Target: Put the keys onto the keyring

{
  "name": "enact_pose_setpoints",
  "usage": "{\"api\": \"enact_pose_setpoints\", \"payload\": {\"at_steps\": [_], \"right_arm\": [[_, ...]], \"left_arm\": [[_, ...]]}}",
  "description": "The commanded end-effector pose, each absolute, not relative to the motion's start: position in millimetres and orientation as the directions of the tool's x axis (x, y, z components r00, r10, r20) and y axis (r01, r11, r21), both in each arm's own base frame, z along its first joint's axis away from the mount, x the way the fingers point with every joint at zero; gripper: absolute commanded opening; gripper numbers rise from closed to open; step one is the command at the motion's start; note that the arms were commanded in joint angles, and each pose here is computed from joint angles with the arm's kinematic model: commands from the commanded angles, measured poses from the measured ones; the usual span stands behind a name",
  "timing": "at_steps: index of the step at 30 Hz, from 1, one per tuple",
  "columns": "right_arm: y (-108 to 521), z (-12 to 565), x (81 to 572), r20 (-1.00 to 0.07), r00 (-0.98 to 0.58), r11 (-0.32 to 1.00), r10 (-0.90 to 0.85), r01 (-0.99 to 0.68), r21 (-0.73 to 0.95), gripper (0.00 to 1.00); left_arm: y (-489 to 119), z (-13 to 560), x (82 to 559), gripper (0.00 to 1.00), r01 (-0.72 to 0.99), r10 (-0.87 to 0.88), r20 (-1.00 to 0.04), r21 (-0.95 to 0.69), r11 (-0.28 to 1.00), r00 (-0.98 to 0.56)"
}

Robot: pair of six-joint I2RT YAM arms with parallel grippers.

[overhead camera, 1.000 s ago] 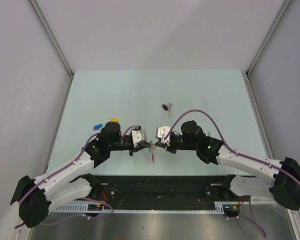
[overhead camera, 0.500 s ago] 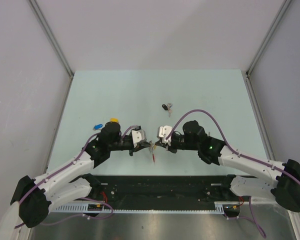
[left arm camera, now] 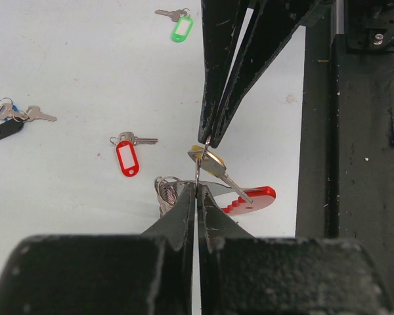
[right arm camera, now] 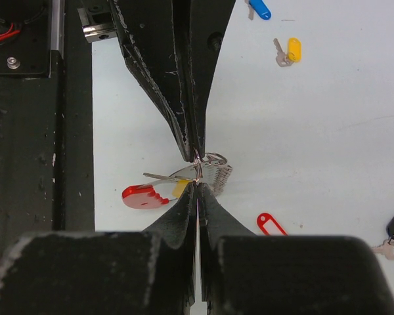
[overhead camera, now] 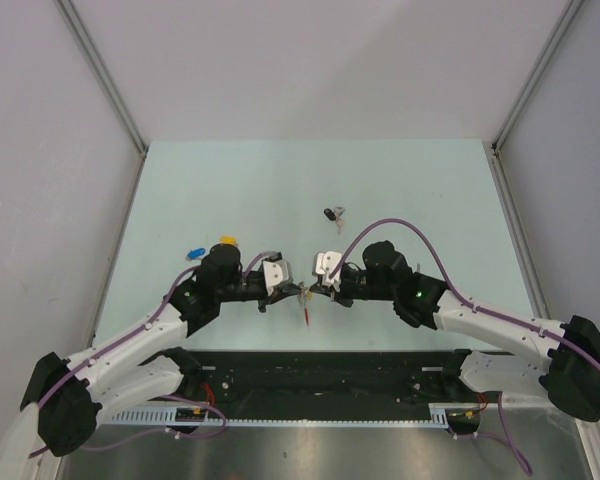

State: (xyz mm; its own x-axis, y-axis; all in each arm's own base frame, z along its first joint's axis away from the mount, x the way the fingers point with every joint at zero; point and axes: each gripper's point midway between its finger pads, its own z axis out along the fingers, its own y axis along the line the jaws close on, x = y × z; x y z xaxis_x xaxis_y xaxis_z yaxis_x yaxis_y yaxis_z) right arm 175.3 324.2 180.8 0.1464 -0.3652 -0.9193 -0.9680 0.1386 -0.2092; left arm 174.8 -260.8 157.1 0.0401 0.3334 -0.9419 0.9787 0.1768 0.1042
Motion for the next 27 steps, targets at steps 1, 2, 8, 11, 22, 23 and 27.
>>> {"api": "enact_pose_setpoints", "payload": {"at_steps": [1,2,8,11,22,23,27], "right_arm": [[332.6,207.8,183.1,-0.934,0.186,0.158,-0.306,-0.957,-0.242,0.00],[332.2,206.2,183.4,-0.933,0.183,0.158,-0.309,-0.958,-0.240,0.00],[331.4,209.5,182.9,-0.934,0.187,0.160,-0.304,-0.957,-0.243,0.00],[330.0,214.0,182.5,-0.936,0.194,0.165,-0.296,-0.954,-0.250,0.00],[328.3,214.1,184.1,-0.935,0.191,0.176,-0.299,-0.952,-0.251,0.00],[328.6,214.1,183.6,-0.935,0.191,0.175,-0.299,-0.952,-0.251,0.00],[328.3,213.2,184.1,-0.935,0.189,0.176,-0.301,-0.952,-0.249,0.00]], "left_arm": [[-264.4,172.2,172.5,0.00,0.977,0.303,-0.948,0.151,0.147,0.101],[-264.2,170.8,172.4,0.00,0.978,0.306,-0.947,0.153,0.145,0.102],[-264.2,170.0,172.4,0.00,0.978,0.309,-0.946,0.151,0.146,0.100],[-263.7,168.7,174.3,0.00,0.976,0.314,-0.944,0.152,0.155,0.097],[-263.6,167.3,176.3,0.01,0.975,0.321,-0.942,0.151,0.163,0.092],[-263.7,167.5,176.8,0.00,0.975,0.322,-0.942,0.151,0.164,0.092],[-263.7,168.6,177.2,0.00,0.974,0.321,-0.943,0.154,0.166,0.094]]}}
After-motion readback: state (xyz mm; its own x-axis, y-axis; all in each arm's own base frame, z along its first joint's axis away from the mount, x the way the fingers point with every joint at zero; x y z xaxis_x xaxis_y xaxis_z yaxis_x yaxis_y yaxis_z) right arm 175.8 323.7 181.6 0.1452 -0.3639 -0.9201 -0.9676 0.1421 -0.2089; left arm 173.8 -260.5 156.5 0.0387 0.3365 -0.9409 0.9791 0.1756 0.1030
